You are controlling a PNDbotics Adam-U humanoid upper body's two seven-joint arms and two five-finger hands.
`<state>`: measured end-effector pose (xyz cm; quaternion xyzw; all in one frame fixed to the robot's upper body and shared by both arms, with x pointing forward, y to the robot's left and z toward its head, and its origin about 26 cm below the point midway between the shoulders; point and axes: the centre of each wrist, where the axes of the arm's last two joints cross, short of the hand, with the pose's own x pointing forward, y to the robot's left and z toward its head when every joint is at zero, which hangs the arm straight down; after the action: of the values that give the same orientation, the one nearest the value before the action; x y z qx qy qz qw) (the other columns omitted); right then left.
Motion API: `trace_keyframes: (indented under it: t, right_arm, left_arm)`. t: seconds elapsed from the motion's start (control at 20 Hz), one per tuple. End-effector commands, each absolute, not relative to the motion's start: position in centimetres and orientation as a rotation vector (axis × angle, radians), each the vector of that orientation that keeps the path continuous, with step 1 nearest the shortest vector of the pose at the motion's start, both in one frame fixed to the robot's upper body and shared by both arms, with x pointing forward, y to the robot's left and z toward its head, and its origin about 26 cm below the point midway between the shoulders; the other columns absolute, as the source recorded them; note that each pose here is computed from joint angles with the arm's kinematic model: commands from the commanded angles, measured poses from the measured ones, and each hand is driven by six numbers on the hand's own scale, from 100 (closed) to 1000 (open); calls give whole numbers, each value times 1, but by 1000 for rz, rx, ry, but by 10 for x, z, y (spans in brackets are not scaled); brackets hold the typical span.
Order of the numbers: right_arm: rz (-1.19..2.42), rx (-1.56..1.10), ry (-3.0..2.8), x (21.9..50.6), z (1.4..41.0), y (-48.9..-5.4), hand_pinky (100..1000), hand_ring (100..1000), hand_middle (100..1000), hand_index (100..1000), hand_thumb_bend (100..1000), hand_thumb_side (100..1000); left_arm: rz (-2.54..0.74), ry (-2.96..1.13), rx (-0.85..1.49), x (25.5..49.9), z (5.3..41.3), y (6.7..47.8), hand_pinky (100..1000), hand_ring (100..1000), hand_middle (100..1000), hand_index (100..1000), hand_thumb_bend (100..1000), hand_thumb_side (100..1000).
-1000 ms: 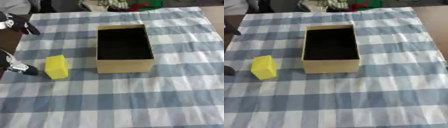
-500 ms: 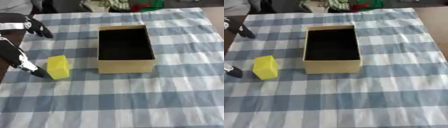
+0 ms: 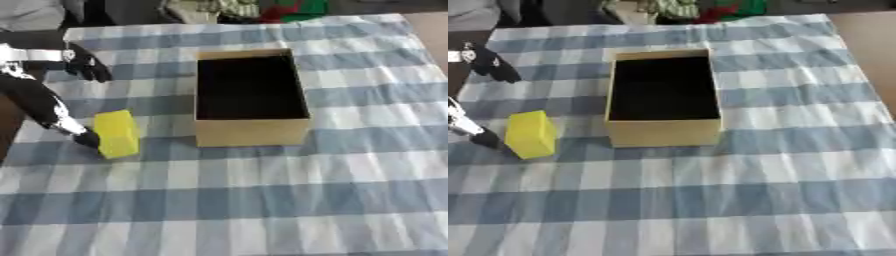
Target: Pick up objects on the table and place them in the box.
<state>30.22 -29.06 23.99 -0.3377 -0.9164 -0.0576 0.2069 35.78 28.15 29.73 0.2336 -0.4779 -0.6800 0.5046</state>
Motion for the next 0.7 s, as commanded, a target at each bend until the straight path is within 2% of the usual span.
trace_keyframes:
  t: [0.05,0.5,0.7]
  right_arm:
    - [-147,-943,-2575,299,247,-291,820,774,739,806,100,623]
    - [-147,-940,-2569,299,246,-291,821,774,739,807,100,620]
    - [-145,-937,-2566,299,246,-290,821,774,738,807,100,619]
  left_arm:
    - [-1637,-1143,578,360,305,283,914,872,803,874,842,450]
    - [-1662,-1154,514,363,305,277,923,874,804,873,848,445]
    - [-1711,-1124,566,360,302,273,921,897,831,868,925,393]
